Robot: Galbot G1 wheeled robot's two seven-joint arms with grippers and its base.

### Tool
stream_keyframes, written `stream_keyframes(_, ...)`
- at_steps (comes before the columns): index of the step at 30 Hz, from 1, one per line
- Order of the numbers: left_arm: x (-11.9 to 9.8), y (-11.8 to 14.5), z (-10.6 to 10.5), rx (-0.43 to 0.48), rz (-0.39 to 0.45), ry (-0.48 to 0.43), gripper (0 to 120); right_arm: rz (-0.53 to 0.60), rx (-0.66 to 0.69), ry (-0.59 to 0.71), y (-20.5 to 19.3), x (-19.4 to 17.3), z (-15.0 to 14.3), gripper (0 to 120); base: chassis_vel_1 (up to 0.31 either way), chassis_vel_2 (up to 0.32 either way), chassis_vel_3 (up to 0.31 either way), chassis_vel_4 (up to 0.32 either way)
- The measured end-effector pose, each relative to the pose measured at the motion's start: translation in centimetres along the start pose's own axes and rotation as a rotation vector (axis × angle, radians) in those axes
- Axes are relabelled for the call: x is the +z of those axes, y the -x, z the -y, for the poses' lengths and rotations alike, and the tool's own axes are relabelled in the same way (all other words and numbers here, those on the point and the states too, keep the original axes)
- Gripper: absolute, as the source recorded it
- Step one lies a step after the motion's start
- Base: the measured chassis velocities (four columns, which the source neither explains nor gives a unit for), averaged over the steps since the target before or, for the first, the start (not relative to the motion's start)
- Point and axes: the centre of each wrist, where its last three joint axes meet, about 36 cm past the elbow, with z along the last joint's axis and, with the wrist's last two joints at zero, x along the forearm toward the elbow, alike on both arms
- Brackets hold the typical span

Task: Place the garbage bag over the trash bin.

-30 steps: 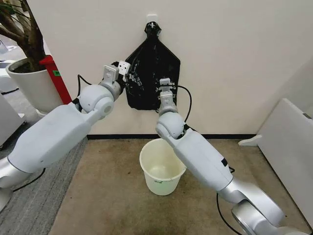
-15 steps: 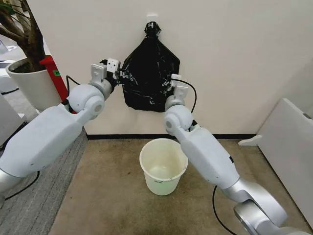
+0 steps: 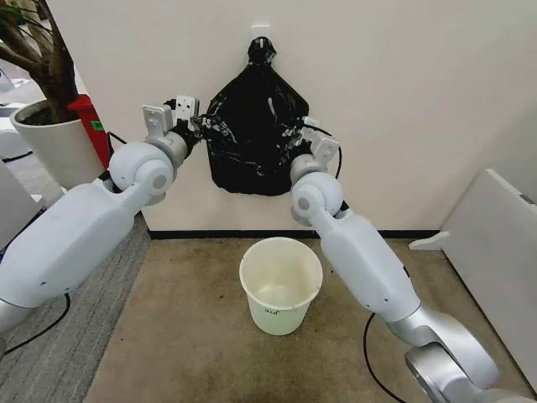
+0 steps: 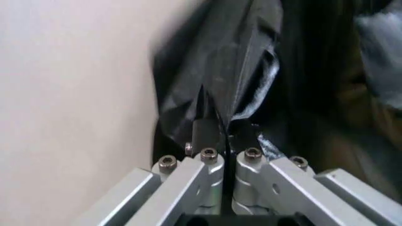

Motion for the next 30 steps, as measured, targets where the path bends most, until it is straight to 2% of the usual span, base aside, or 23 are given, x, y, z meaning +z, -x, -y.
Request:
stream_keyframes(1,0.0,0.0,0.0,0.000,0.000,0.000,0,0.000,0.000,0.000,0.0,0.0,0.0,0,0.000,0.000,0.000,0.000)
stream_keyframes(3,3.7,-2.5,0.8,0.017,-0.075,-0.013,0,-0.072,0.016,0.008,-2.3,3.0,2.4,0,0.000,0.000,0.000,0.000)
stream_keyframes(5,6.2,-4.1,0.9,0.023,-0.120,-0.027,0,-0.084,0.008,0.023,-3.9,3.4,3.3,0,0.000,0.000,0.000,0.000)
stream_keyframes(9,6.9,-5.2,0.5,0.024,-0.117,-0.029,0,-0.065,-0.023,0.043,-5.4,2.2,3.1,0,0.000,0.000,0.000,0.000)
stream_keyframes(15,2.7,-7.2,-0.2,0.079,0.012,-0.038,0,-0.014,-0.114,0.087,-8.7,-3.1,2.2,0,0.000,0.000,0.000,0.000)
stream_keyframes(16,2.7,-7.2,-0.2,0.079,0.012,-0.038,0,-0.014,-0.114,0.087,-8.7,-3.1,2.2,0,0.000,0.000,0.000,0.000)
stream_keyframes(19,0.8,-8.7,-0.3,0.114,0.117,-0.027,0,-0.002,-0.166,0.095,-10.6,-7.0,3.2,0,0.000,0.000,0.000,0.000)
stream_keyframes(24,-1.7,-12.3,0.7,0.193,0.188,-0.008,0,-0.040,-0.224,0.144,-13.9,-12.1,5.6,0,0.000,0.000,0.000,0.000)
stream_keyframes(30,-1.9,-15.1,2.5,0.295,0.237,-0.012,0,-0.084,-0.283,0.159,-18.3,-15.5,6.8,0,0.000,0.000,0.000,0.000)
